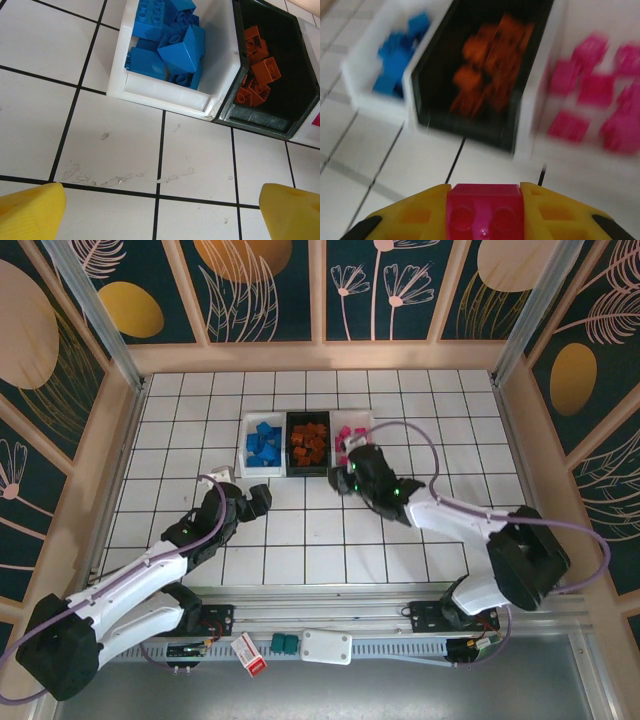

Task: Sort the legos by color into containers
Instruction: Place the lego in the container, then reset both arms

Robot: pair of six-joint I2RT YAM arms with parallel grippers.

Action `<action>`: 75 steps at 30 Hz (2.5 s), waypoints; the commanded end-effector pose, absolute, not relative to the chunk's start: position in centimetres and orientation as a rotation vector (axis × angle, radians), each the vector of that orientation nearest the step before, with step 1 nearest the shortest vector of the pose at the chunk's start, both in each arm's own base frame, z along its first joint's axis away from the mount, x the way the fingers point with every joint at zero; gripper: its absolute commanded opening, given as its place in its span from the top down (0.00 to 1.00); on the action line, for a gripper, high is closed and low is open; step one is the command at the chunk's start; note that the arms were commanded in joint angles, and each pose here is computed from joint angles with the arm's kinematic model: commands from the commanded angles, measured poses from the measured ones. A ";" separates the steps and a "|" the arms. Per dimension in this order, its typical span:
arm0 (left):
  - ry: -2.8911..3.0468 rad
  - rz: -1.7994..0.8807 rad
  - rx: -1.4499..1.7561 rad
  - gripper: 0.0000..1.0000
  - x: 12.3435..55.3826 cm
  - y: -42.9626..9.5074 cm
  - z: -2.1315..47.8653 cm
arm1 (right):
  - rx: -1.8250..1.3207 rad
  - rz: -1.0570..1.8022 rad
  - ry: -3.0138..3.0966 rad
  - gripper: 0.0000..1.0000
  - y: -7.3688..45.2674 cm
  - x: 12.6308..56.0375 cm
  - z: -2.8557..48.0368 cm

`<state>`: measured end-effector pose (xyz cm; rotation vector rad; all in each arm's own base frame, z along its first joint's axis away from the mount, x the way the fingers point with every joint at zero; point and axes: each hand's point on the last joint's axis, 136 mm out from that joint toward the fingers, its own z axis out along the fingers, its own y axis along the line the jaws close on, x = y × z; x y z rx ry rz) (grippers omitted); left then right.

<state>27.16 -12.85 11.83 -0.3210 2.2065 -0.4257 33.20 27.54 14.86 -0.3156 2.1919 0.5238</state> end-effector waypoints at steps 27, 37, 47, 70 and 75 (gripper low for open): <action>1.856 -0.193 -0.439 0.01 28.8 -7.4 20.6 | 0.024 0.611 1.810 0.14 19.9 34.8 21.4; 1.636 0.125 -0.390 0.01 33.2 -5.5 25.4 | 0.184 0.432 1.748 0.01 13.9 32.5 19.8; 1.741 0.344 -0.291 0.01 38.8 0.4 21.1 | 0.242 0.344 1.741 0.01 11.6 33.0 20.0; 1.589 0.072 -0.155 0.01 36.9 1.7 14.5 | 0.313 0.200 1.700 0.01 5.0 34.7 20.2; 1.641 0.133 -0.275 0.01 37.1 3.6 13.6 | 0.306 0.116 1.619 0.01 2.1 34.4 21.2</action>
